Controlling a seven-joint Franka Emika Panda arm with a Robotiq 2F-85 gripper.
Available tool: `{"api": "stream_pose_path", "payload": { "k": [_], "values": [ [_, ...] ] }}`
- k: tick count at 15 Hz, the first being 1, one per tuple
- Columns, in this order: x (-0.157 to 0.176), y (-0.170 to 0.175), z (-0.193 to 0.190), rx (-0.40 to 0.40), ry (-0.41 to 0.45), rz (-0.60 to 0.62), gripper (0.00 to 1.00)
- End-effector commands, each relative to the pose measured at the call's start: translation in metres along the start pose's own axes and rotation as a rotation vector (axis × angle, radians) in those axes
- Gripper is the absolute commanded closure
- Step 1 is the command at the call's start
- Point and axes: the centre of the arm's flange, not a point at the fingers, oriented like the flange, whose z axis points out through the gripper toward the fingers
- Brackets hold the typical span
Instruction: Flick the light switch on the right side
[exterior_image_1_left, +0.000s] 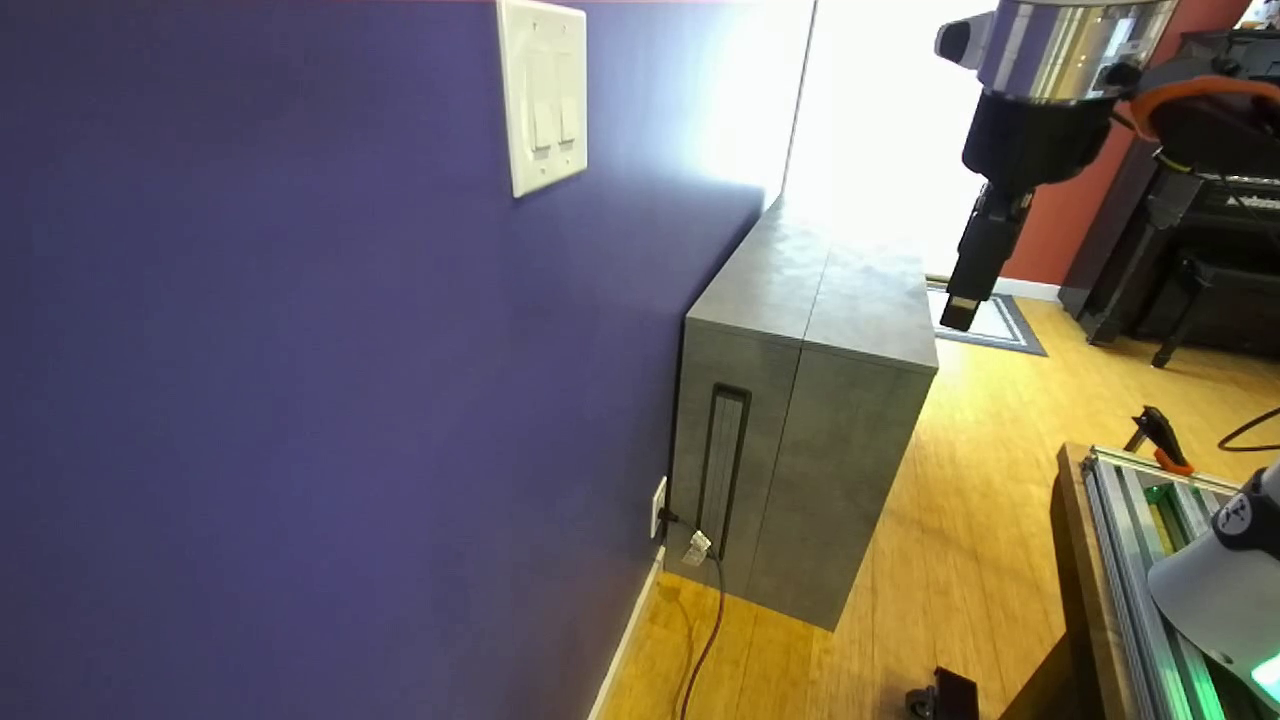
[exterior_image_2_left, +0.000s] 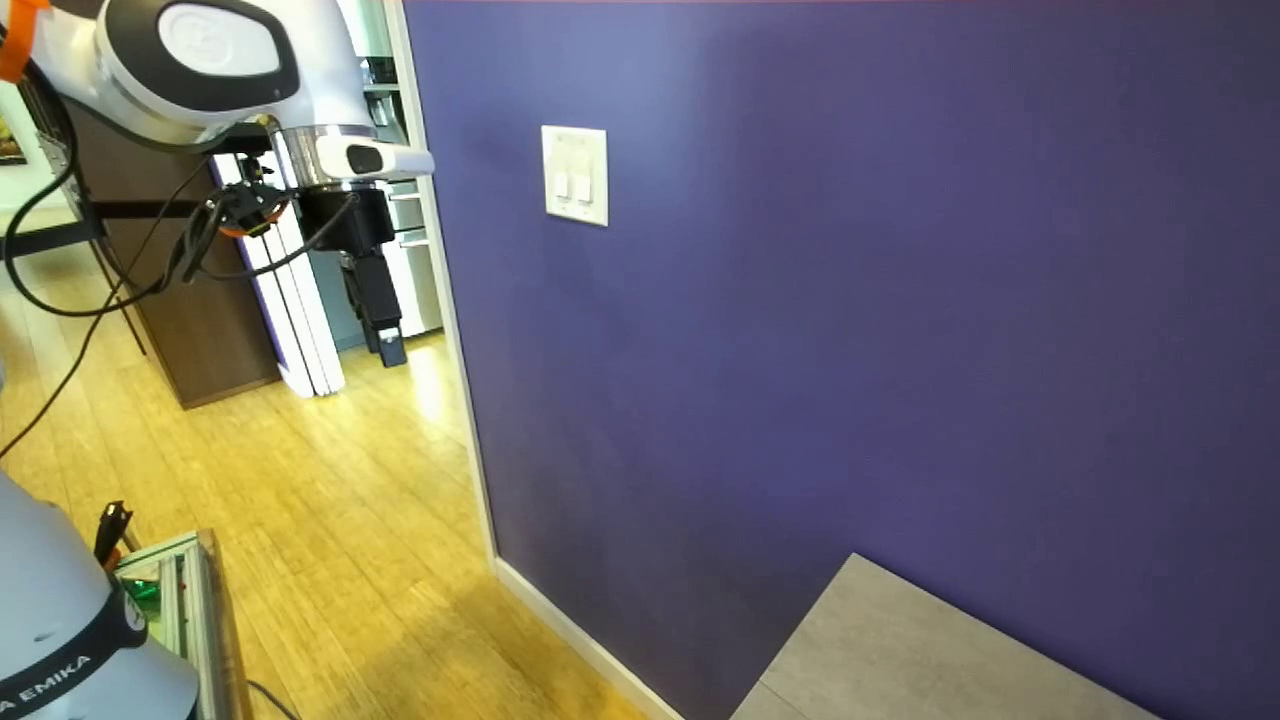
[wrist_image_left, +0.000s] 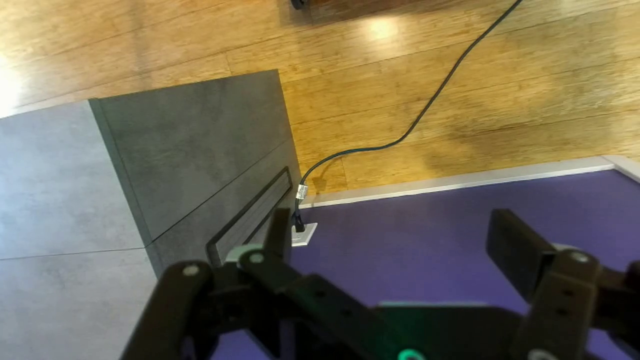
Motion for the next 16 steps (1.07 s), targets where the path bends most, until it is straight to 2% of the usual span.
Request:
{"api": "stream_pose_path", "payload": {
  "k": [1,6,12,16],
  "values": [
    [0.019,-0.026,-0.017,0.185,-0.01,0.009,0.0],
    [0.056,-0.042,-0.057,0.437,-0.027,0.071,0.0],
    [0.098,-0.013,-0.065,0.73,-0.016,0.193,0.0],
    [0.116,0.004,-0.06,0.927,0.04,0.256,0.0]
  ]
}}
